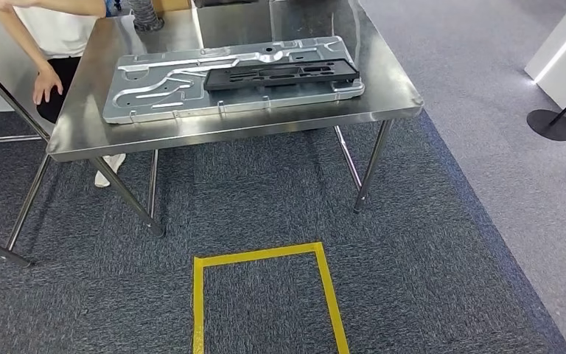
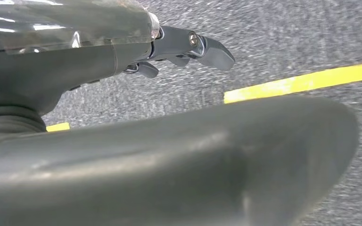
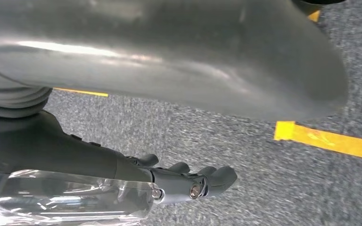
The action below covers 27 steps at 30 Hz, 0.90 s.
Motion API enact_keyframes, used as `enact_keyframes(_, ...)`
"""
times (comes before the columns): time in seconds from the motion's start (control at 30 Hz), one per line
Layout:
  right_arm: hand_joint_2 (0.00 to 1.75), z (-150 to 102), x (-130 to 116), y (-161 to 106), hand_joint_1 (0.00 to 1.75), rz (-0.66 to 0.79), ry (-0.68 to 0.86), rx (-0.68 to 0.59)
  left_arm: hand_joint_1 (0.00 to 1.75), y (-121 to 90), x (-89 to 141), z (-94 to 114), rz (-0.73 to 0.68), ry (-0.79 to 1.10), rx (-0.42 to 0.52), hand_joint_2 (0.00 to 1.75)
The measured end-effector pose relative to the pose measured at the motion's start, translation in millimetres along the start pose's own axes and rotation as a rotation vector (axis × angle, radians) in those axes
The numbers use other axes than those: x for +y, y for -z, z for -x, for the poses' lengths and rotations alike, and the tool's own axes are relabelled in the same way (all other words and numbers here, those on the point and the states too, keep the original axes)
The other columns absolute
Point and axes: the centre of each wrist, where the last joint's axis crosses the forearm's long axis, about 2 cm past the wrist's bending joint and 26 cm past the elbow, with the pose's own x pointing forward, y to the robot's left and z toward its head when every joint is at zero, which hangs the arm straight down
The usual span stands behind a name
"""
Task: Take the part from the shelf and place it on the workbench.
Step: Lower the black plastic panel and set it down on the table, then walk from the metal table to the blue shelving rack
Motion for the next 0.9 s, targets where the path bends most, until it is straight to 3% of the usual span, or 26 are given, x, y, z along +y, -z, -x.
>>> enact_keyframes(0.9,0.0,-2,-7,2,0.0,0.0,-0.052,-0.095,0.0,0,-16,-2,0.022,-0.023,-0.02,0.0)
